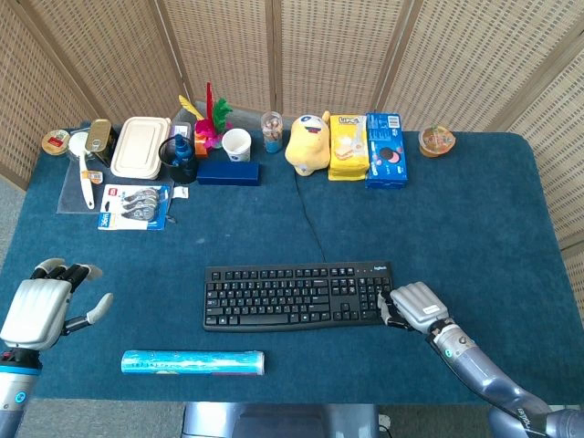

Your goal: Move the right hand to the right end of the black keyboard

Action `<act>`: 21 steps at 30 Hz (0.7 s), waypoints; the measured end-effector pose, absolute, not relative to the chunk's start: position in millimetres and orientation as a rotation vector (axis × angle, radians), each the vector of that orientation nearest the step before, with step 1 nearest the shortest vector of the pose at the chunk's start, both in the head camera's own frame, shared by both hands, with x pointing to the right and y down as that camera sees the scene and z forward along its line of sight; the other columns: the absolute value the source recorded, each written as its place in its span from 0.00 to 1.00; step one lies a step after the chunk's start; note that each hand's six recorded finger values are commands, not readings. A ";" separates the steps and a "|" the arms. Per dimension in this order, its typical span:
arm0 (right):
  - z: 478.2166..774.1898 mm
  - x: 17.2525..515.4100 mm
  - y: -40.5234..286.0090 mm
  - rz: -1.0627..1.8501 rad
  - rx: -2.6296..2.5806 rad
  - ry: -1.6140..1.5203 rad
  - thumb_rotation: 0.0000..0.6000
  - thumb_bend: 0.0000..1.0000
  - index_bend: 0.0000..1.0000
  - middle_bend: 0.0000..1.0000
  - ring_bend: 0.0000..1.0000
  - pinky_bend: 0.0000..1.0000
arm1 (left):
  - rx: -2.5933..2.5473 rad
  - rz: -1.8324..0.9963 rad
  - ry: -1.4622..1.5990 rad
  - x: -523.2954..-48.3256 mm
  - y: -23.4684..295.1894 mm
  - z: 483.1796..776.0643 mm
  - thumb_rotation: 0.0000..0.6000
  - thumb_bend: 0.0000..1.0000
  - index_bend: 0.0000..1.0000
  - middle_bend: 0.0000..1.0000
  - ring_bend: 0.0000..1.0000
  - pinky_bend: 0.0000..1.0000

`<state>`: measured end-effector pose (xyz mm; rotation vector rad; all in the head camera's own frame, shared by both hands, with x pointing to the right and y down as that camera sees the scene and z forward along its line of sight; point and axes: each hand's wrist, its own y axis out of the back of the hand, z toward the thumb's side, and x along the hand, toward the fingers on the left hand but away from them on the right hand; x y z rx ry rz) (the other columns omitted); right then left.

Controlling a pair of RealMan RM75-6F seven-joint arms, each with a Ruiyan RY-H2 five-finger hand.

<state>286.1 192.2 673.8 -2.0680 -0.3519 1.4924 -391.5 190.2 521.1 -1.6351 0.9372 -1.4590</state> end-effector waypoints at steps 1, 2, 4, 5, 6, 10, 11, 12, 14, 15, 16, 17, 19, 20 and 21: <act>674.1 286.6 192.4 1.495 -2.067 -0.351 0.00 0.73 0.35 1.00 1.00 1.00 | -1.636 -1.458 0.936 -391.1 190.3 521.2 0.00 0.22 0.35 0.43 0.40 0.21; 674.7 287.6 192.9 1.500 -2.067 -0.351 0.00 0.73 0.35 1.00 1.00 1.00 | -1.637 -1.457 0.936 -390.7 190.3 521.2 0.00 0.22 0.35 0.43 0.40 0.21; 675.7 287.9 193.6 1.503 -2.066 -0.351 0.00 0.73 0.35 1.00 1.00 1.00 | -1.638 -1.456 0.935 -390.0 190.5 521.5 0.00 0.22 0.35 0.43 0.40 0.21; 675.6 287.7 193.5 1.502 -2.064 -0.351 0.00 0.73 0.35 1.00 1.00 1.00 | -1.638 -1.456 0.934 -389.9 190.5 521.4 0.00 0.22 0.35 0.43 0.40 0.21; 675.1 287.3 193.1 1.499 -2.063 -0.353 0.00 0.72 0.35 1.00 1.00 1.00 | -1.637 -1.456 0.934 -390.0 190.3 521.3 0.00 0.22 0.35 0.43 0.40 0.21; 667.9 283.9 188.2 1.475 -2.053 -0.375 0.00 0.72 0.35 1.00 1.00 1.00 | -1.632 -1.456 0.940 -390.6 189.4 520.4 0.00 0.22 0.35 0.43 0.40 0.21; 663.7 282.7 185.5 1.464 -2.047 -0.386 0.00 0.72 0.35 1.00 1.00 1.00 | -1.633 -1.455 0.940 -390.5 189.4 520.5 0.00 0.22 0.35 0.43 0.40 0.21; 659.9 281.8 183.2 1.456 -2.043 -0.396 0.00 0.72 0.35 1.00 1.00 1.00 | -1.634 -1.455 0.940 -390.5 189.5 520.7 0.00 0.22 0.35 0.43 0.40 0.21; 649.5 280.3 177.3 1.435 -2.033 -0.423 0.00 0.72 0.35 1.00 1.00 1.00 | -1.636 -1.455 0.941 -390.4 189.9 521.1 0.00 0.22 0.35 0.43 0.40 0.21; 644.7 280.8 174.3 1.428 -2.024 -0.436 0.00 0.72 0.34 1.00 1.00 1.00 | -1.637 -1.456 0.942 -390.5 190.2 521.3 0.00 0.22 0.35 0.43 0.40 0.21; 639.8 282.0 171.3 1.422 -2.013 -0.450 0.00 0.71 0.33 1.00 1.00 1.00 | -1.638 -1.458 0.943 -391.0 190.8 521.6 0.00 0.22 0.35 0.43 0.40 0.21; 633.6 283.8 167.7 1.415 -1.999 -0.470 0.00 0.71 0.32 1.00 1.00 1.00 | -1.638 -1.459 0.944 -391.4 191.3 521.7 0.00 0.22 0.35 0.43 0.40 0.21; 625.0 287.1 163.8 1.409 -1.979 -0.504 0.00 0.70 0.29 0.99 1.00 0.98 | -1.641 -1.464 0.948 -392.5 193.0 522.3 0.00 0.22 0.35 0.43 0.40 0.21; 620.3 289.2 162.2 1.406 -1.969 -0.529 0.00 0.69 0.27 0.97 1.00 0.95 | -1.643 -1.467 0.949 -393.2 194.0 522.5 0.00 0.22 0.35 0.43 0.40 0.21; 617.1 291.2 161.2 1.405 -1.961 -0.549 0.00 0.67 0.27 0.93 1.00 0.91 | -1.644 -1.470 0.950 -393.9 195.1 522.7 0.00 0.22 0.35 0.43 0.40 0.21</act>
